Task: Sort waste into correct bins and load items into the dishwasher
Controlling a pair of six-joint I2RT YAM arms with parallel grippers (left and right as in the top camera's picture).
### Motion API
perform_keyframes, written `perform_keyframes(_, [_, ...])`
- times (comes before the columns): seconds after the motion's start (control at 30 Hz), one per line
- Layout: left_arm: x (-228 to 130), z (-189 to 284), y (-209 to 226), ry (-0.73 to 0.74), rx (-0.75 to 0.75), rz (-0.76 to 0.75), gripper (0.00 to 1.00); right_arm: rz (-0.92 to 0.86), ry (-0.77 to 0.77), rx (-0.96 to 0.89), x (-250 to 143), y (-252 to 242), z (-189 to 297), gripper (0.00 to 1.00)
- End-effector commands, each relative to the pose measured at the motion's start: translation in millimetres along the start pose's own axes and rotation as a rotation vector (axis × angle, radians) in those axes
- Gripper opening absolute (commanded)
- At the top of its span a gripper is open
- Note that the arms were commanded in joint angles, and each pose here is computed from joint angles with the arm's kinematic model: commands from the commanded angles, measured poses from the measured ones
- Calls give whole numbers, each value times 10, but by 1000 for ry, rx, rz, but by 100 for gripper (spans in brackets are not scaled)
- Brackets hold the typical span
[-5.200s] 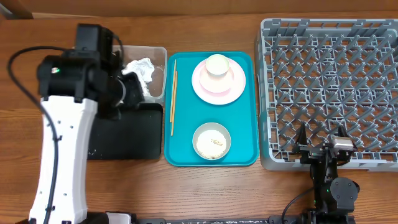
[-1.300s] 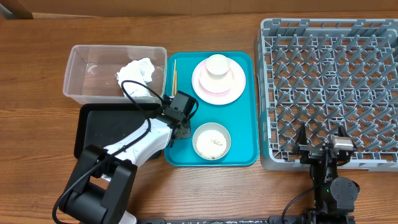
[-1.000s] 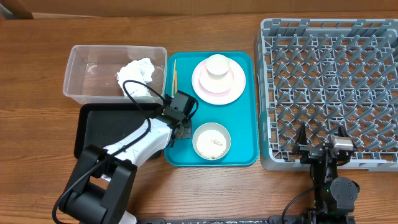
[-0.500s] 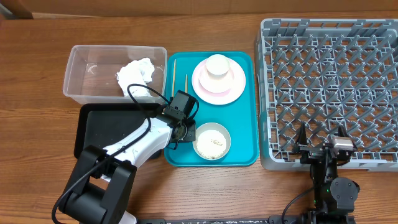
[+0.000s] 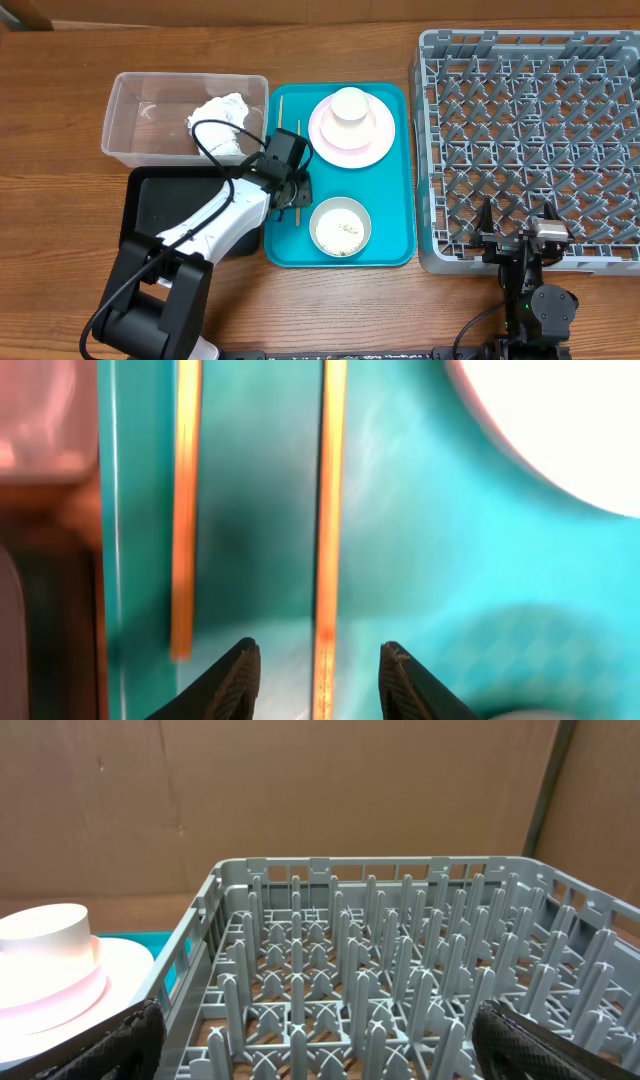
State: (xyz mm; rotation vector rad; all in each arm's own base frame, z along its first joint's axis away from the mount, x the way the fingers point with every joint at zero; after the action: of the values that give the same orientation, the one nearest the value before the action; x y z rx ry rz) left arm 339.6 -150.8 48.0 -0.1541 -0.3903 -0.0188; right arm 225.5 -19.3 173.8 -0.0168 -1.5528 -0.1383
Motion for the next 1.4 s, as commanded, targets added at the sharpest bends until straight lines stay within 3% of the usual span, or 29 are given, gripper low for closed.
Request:
perform_keyframes(0.0, [155, -2, -27, -51, -1, -7, 42, 6, -1, -9, -25, -17, -2, 100])
perform_keyframes(0.23, [355, 14, 30, -151, 49, 0, 37, 6, -1, -9, -25, -17, -2, 100])
perform_keyframes(0.57, [463, -63, 24, -204, 63, 3, 38, 6, 0, -9, -26, -17, -3, 100])
perform_keyframes(1.07, [170, -622, 78, -80, 76, -9, 37, 6, 0, -9, -26, -17, -3, 100])
perform_keyframes(1.37, [172, -626, 66, -81, 69, -9, 9, 6, 0, -9, -26, -17, -3, 100])
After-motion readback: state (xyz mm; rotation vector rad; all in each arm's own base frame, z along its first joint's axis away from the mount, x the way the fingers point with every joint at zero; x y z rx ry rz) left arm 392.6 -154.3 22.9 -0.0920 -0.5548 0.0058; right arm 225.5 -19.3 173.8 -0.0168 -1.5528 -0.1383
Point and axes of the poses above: each gripper's point midway between its finger pads, its own z axis back along the fingers, its own y axis along the line the jaws close on, x = y × z, the point moved 2 cm from there along z, back along the fingers, and after that the axes turned 5 degrees about -z, right-handed, at the moved point
